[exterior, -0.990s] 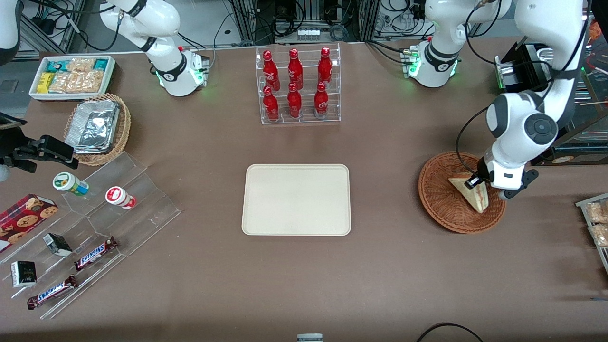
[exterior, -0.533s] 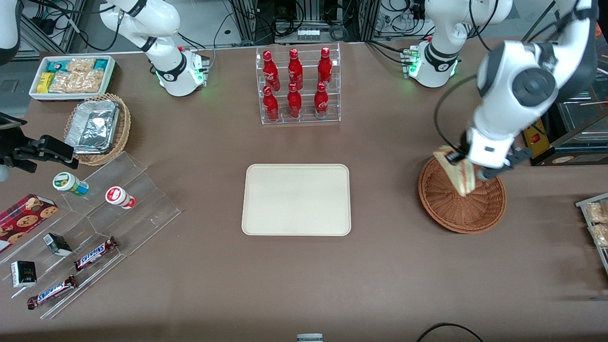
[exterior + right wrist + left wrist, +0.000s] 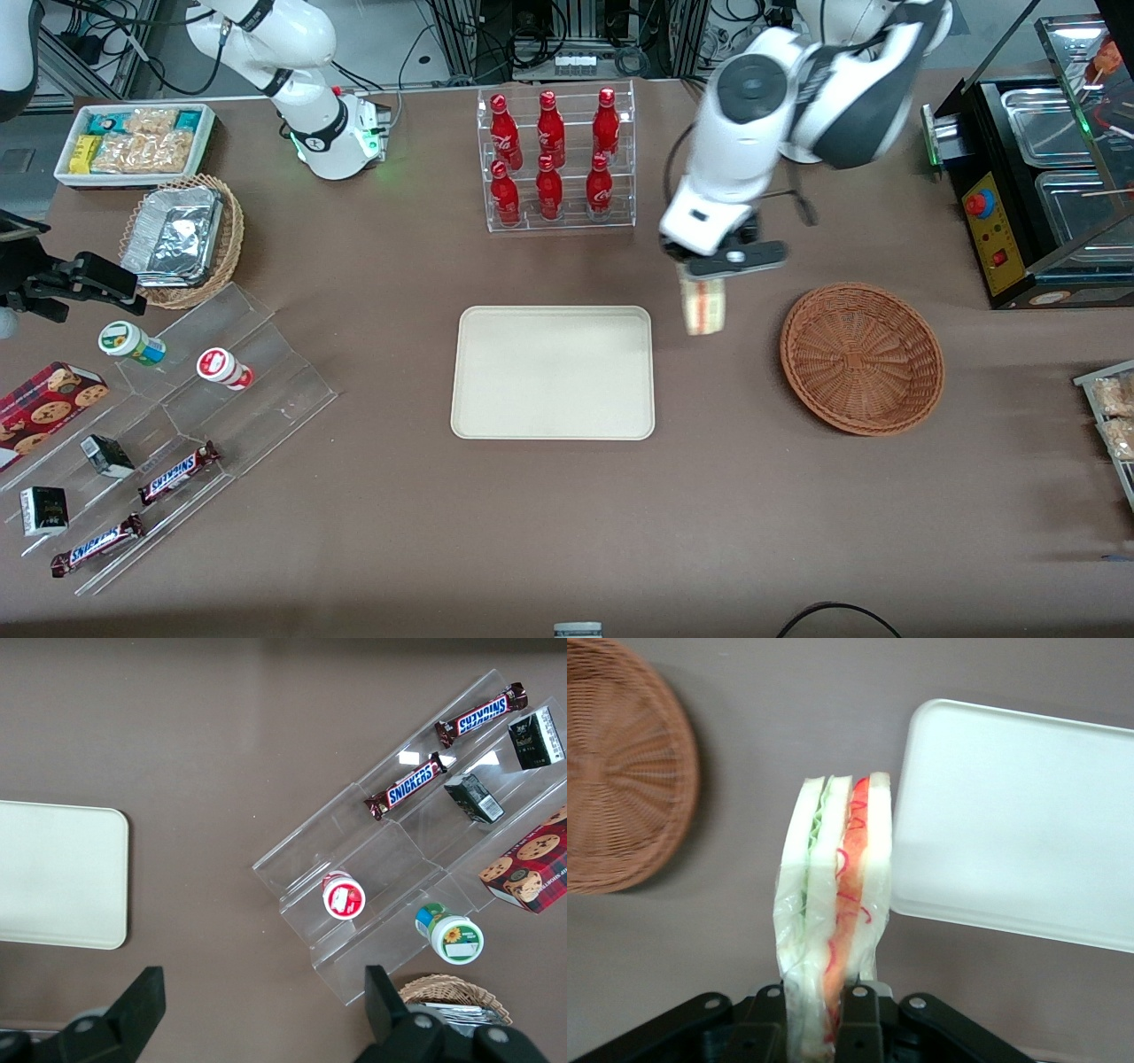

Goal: Place sandwich from basket to tray
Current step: 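Lift the sandwich out of the basket and carry it over the tray, then lower the sandwich onto the cream tray and open the left gripper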

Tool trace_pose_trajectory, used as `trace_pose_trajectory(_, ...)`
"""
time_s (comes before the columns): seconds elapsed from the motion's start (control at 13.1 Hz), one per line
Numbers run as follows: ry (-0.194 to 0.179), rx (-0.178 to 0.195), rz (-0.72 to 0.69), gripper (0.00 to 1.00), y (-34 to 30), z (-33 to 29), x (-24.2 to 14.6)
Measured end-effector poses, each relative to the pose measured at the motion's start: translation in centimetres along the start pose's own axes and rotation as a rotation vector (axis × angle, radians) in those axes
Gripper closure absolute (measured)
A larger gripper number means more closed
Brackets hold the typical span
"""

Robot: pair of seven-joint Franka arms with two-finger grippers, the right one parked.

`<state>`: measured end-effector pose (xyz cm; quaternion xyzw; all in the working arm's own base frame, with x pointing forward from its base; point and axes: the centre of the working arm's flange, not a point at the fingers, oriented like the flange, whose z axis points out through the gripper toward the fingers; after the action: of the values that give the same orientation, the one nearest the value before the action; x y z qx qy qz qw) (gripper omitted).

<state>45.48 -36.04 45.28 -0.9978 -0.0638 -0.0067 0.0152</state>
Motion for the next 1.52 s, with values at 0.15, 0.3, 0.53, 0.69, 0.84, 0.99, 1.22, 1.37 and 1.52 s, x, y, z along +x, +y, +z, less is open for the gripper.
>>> trace_pose_trajectory(0.15, 0.013, -0.014, 0.019, 0.82, 3.9, 2.8, -1.4)
trace_pose_trajectory(0.3, 0.025, -0.03, 0.038, 0.82, 6.7, 5.7, -2.0)
trace_pose_trajectory(0.53, 0.029, -0.027, 0.025, 0.82, 10.0, 8.7, -0.8)
trace_pose_trajectory(0.69, 0.047, 0.002, 0.026, 0.82, 12.6, 11.3, -0.4)
trace_pose_trajectory(0.84, 0.045, 0.038, 0.038, 0.82, 14.2, 14.4, -1.0)
trace_pose_trajectory(0.99, 0.048, 0.044, 0.047, 0.82, 14.9, 16.6, -0.9)
trace_pose_trajectory(1.22, 0.086, 0.029, 0.063, 0.85, 15.4, 17.9, -0.3)
trace_pose_trajectory(1.37, 0.101, 0.038, 0.08, 0.85, 15.5, 19.0, -0.2)
trace_pose_trajectory(1.52, 0.113, 0.032, 0.08, 0.85, 15.6, 20.1, -0.1)
